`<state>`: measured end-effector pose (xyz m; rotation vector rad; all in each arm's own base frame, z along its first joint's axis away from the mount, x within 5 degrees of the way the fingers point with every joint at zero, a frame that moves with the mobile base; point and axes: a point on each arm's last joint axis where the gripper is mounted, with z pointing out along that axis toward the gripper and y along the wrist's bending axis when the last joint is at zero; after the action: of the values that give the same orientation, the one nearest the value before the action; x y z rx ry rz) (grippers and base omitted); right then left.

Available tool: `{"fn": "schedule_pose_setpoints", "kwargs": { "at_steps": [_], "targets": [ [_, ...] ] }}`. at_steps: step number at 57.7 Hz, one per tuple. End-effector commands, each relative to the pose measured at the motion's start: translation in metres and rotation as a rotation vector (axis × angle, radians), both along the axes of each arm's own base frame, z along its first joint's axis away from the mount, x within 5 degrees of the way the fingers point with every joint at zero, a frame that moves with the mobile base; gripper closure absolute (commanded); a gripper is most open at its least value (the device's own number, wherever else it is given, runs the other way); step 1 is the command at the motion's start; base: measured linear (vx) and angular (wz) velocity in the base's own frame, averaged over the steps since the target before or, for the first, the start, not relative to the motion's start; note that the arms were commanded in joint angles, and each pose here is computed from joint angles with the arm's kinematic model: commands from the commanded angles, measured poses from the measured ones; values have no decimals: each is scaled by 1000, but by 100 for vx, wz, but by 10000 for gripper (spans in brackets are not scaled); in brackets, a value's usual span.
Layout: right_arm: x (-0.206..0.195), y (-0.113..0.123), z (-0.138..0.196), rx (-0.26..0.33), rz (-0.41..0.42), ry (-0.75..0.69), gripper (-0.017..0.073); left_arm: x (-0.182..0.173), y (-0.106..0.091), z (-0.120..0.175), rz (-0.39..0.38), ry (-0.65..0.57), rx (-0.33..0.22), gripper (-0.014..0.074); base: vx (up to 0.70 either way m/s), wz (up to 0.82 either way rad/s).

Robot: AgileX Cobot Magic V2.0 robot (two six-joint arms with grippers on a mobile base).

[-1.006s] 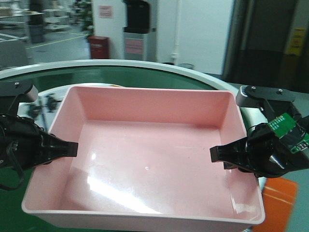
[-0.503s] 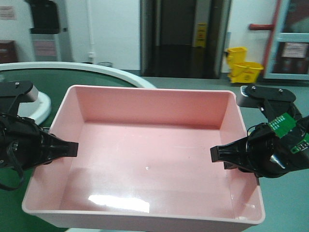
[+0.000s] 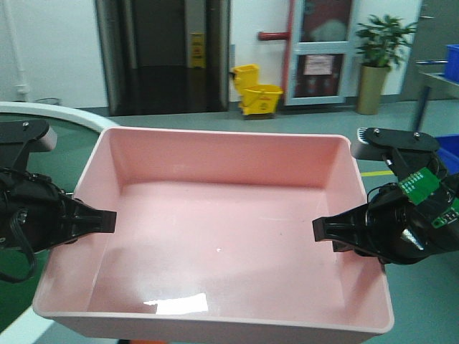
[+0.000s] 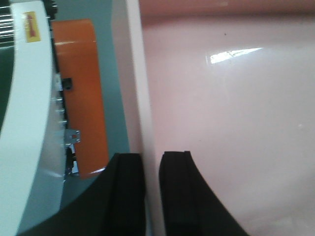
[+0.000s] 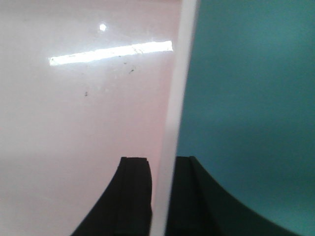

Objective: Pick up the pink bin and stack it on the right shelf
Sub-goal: 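Hold the pink bin with both grippers while the base drives to the table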

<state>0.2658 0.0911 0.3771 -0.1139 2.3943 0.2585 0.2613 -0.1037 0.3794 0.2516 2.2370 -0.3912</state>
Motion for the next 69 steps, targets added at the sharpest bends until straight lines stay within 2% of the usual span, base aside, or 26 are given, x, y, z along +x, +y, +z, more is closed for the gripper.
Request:
{"fn": "schedule_pose_setpoints", "kwargs": {
  "at_steps": [1,24,48,69],
  "targets": [
    [-3,-7,24,-19,6,-142,568,-3,4,27,9,-149,-20,595,-7,-54],
    [-3,-7,24,-19,6,-142,568,-3,4,27,9,-149,-20,595,0,-53],
    [-3,-6,24,-16,7,-141,568,-3,4,27,9,-149,-20,595,17,-54],
    [-3,-6,24,-13,7,-140,568,-3,4,27,9,-149,-20,595,26,-25]
  ]
}}
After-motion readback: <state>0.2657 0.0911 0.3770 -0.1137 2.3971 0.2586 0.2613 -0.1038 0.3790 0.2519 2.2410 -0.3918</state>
